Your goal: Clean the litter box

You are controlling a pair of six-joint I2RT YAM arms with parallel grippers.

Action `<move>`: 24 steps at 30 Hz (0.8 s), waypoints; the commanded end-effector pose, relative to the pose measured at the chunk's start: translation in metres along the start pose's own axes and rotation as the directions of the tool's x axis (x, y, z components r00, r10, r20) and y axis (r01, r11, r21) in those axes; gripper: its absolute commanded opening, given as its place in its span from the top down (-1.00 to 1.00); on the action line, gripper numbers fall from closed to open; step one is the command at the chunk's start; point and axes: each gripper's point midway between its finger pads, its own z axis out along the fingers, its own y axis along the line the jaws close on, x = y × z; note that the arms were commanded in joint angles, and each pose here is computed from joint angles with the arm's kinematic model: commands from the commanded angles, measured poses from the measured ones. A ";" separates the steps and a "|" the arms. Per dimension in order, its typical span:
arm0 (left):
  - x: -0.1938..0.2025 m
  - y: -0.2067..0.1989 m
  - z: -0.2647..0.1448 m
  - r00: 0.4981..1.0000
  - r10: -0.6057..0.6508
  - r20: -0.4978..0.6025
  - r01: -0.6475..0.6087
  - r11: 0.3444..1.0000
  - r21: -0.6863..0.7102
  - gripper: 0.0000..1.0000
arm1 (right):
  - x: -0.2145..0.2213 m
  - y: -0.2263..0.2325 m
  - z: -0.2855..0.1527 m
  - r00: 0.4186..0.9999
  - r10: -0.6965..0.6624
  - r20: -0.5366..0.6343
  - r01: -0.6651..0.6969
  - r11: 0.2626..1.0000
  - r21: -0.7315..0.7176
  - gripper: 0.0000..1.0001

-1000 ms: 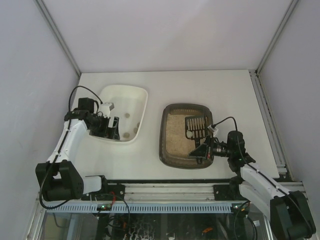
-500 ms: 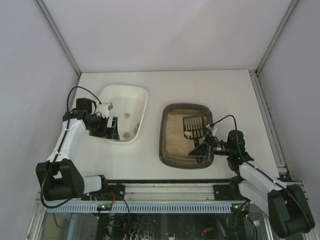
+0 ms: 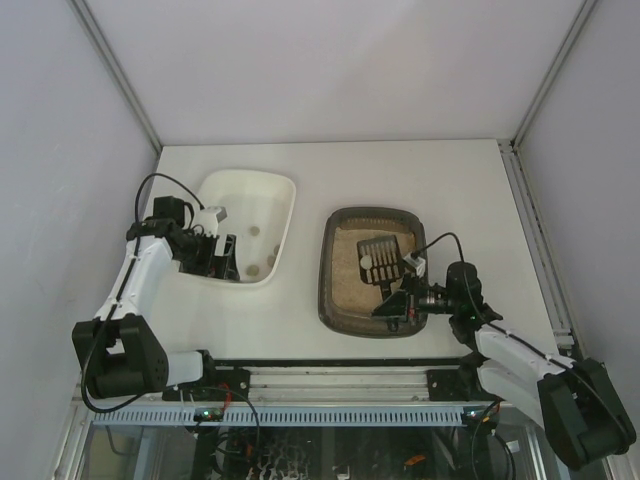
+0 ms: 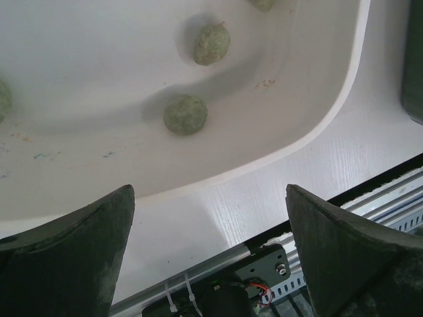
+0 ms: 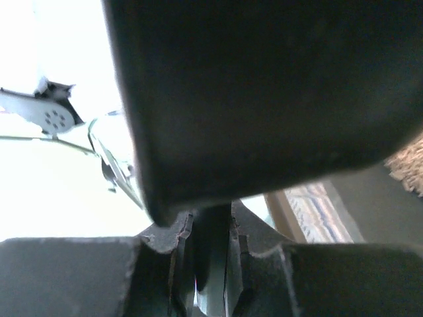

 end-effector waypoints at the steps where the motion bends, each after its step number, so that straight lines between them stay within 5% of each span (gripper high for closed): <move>1: 0.000 -0.002 0.000 1.000 0.016 0.006 -0.016 1.000 0.024 -0.99 | -0.024 0.017 -0.005 0.993 -0.039 0.113 0.048 0.996 -0.075 1.00; 4: 0.000 -0.002 0.001 1.000 0.014 0.002 -0.014 1.000 0.027 -0.99 | -0.004 0.021 0.016 0.995 -0.100 -0.007 0.099 0.994 -0.038 1.00; 9: 0.001 -0.001 0.001 1.000 0.007 0.000 -0.007 1.000 0.027 -0.99 | -0.030 0.026 0.002 0.992 -0.055 0.116 0.066 0.993 -0.094 1.00; 13: 0.001 -0.001 0.001 1.000 0.007 0.003 -0.007 1.000 0.025 -0.99 | -0.010 0.029 0.023 0.994 -0.107 0.010 0.108 0.991 -0.079 1.00; 24: -0.015 -0.004 -0.024 0.999 -0.011 0.051 0.006 0.996 0.090 -0.99 | -0.052 0.063 0.039 0.979 -0.203 0.036 0.203 0.979 -0.013 1.00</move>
